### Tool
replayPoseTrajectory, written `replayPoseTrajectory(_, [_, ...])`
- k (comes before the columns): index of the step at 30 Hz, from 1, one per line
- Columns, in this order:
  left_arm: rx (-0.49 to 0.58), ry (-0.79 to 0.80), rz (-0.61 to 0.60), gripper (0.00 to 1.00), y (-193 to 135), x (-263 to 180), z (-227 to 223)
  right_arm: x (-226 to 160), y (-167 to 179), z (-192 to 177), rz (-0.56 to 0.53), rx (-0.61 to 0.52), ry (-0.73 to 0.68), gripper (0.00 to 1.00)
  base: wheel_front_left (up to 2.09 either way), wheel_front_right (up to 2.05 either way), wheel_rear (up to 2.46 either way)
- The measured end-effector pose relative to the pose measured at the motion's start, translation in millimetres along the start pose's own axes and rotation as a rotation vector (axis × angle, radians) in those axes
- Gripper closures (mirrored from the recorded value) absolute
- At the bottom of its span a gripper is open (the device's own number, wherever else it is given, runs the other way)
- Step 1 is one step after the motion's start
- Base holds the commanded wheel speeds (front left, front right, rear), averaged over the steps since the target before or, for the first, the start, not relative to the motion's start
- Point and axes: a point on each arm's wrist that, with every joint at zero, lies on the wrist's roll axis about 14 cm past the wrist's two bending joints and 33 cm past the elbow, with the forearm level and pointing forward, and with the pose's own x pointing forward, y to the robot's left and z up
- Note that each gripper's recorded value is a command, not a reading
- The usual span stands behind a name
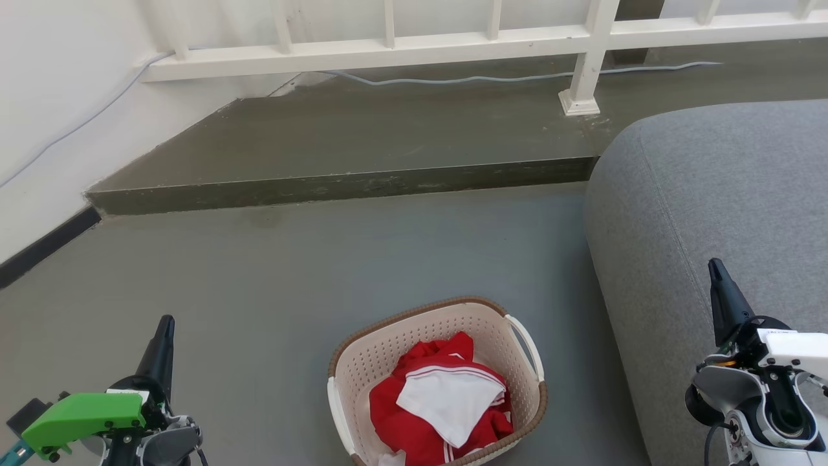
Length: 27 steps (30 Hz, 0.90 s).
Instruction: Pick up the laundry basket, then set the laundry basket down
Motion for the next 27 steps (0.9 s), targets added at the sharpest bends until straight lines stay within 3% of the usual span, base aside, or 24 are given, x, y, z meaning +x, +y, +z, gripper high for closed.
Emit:
replayPoseTrajectory(23, [-0.001,0.002,0.0,1.0,0,0,0,0,0,0,0.0,0.0,0.0,1.0,0.0,0.0,0.0])
replayPoseTrajectory(26, [-0.009,0.004,0.036,1.0,12,-4,-2,-4,-13,-2,-0.041,0.01,-0.001,1.0,0.0,0.0,0.0])
replayPoseTrajectory(27, [-0.016,0.003,0.059,0.0,20,-8,-4,-8,-21,-3,-0.065,0.017,-0.002,0.0,0.0,0.0,0.0])
